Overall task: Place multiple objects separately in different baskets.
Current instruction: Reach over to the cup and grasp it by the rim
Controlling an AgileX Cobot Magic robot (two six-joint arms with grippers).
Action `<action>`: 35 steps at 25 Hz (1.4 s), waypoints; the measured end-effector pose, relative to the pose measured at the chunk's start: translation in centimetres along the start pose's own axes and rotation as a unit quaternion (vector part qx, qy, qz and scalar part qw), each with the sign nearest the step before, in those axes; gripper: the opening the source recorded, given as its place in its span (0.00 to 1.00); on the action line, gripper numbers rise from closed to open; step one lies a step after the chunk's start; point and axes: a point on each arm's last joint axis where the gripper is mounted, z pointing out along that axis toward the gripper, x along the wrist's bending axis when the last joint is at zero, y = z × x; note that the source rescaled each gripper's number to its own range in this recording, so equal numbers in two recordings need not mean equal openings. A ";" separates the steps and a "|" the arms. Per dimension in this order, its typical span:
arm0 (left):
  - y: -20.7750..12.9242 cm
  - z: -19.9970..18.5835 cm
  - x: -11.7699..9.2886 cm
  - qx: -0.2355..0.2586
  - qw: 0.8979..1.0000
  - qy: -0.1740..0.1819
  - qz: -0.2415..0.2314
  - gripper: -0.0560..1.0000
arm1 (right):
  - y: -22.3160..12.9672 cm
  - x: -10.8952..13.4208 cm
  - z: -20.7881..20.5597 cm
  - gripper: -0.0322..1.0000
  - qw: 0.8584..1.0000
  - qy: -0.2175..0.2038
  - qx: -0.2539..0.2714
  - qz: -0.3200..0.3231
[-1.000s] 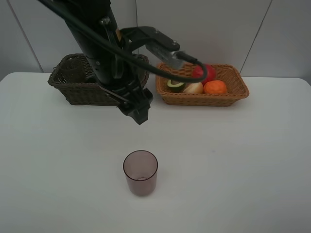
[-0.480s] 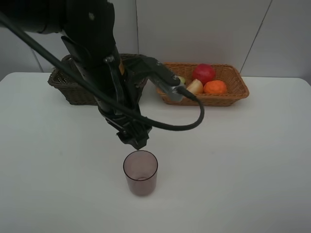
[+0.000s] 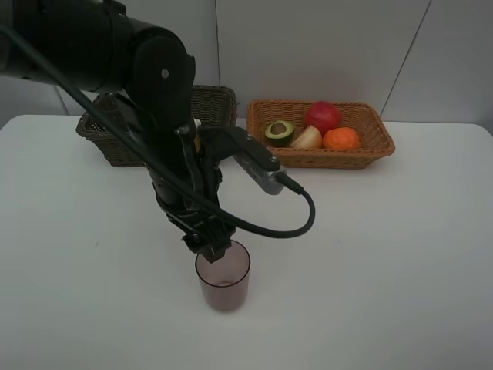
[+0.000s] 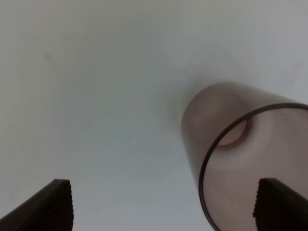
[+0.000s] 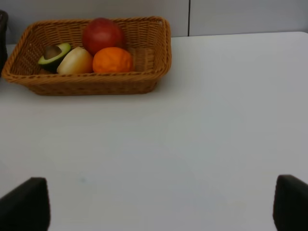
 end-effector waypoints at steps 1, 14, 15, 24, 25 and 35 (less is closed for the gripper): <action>0.0 0.3 0.0 0.004 1.000 -0.001 -0.001 1.00 | 0.0 0.0 0.0 0.93 1.000 0.000 0.000 0.000; 0.2 2.8 0.3 0.034 0.999 -0.006 -0.007 1.00 | 0.0 0.0 0.0 0.93 1.000 0.000 0.000 0.000; 0.1 3.1 0.3 0.037 0.999 -0.007 -0.008 1.00 | 0.0 0.0 0.0 0.93 1.000 0.000 0.000 0.000; 0.2 4.1 0.0 0.049 0.999 -0.014 -0.010 1.00 | 0.0 0.0 0.0 0.93 1.000 0.000 0.000 0.000; 0.2 4.1 0.0 0.050 0.999 -0.014 -0.010 1.00 | 0.0 0.0 0.0 0.93 1.000 0.000 0.000 0.000; 0.2 4.2 0.0 0.050 0.999 -0.015 -0.011 1.00 | 0.0 0.0 0.0 0.93 1.000 0.000 0.000 0.000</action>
